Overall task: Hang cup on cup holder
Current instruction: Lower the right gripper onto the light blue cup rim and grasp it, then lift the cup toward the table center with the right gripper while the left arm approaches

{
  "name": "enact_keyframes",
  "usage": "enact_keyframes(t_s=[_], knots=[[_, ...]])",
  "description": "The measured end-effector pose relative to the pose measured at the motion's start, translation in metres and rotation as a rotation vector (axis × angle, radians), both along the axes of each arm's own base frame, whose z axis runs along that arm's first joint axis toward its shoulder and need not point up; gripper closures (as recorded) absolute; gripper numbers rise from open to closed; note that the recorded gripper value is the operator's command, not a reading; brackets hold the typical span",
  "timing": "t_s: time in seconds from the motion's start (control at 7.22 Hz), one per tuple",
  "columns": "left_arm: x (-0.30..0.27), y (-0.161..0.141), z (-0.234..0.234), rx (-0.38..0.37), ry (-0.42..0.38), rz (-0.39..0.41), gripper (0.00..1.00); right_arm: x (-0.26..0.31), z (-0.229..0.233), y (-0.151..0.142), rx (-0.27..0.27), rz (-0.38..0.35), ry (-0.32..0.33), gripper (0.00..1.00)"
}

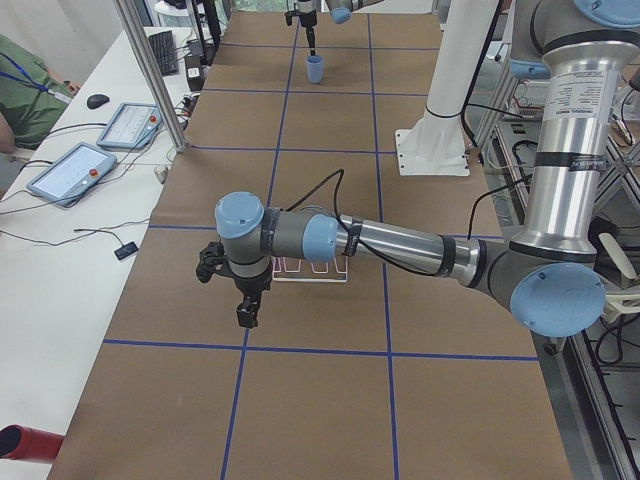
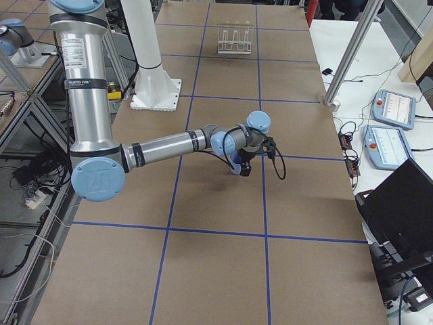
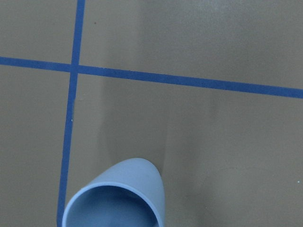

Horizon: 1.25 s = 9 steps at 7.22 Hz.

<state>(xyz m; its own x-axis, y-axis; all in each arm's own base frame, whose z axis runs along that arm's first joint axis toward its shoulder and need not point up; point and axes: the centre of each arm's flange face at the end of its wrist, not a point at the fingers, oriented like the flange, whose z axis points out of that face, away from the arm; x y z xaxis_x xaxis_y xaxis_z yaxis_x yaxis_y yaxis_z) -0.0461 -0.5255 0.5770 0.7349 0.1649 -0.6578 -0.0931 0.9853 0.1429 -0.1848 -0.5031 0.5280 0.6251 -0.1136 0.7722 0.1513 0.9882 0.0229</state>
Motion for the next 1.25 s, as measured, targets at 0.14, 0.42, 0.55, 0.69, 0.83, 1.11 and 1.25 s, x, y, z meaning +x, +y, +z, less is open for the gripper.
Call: enact_keyframes(t_s=[0.14, 0.42, 0.55, 0.69, 0.83, 1.11, 1.25], knots=[[0.000, 0.000, 0.000, 0.001, 0.000, 0.001, 0.02, -0.007, 0.003, 0.002, -0.003, -0.013, 0.006, 0.70], [0.000, 0.000, 0.000, 0.002, -0.001, 0.002, 0.03, -0.015, 0.009, 0.004, -0.006, -0.029, 0.015, 1.00], [0.000, 0.000, 0.000, 0.003, -0.001, 0.002, 0.03, -0.015, 0.009, 0.004, -0.003, -0.033, 0.014, 1.00], [0.000, 0.000, -0.001, 0.003, 0.000, 0.001, 0.03, -0.016, 0.006, 0.003, 0.001, -0.035, 0.010, 1.00], [0.000, -0.001, -0.002, 0.002, 0.001, -0.001, 0.03, -0.018, -0.002, 0.000, 0.011, -0.035, 0.000, 1.00], [0.000, -0.004, -0.007, 0.009, 0.001, -0.005, 0.03, -0.025, -0.039, -0.010, 0.056, -0.035, -0.042, 1.00], [0.001, -0.013, -0.018, 0.014, 0.004, -0.022, 0.03, -0.028, -0.066, -0.014, 0.085, -0.038, -0.080, 1.00]])
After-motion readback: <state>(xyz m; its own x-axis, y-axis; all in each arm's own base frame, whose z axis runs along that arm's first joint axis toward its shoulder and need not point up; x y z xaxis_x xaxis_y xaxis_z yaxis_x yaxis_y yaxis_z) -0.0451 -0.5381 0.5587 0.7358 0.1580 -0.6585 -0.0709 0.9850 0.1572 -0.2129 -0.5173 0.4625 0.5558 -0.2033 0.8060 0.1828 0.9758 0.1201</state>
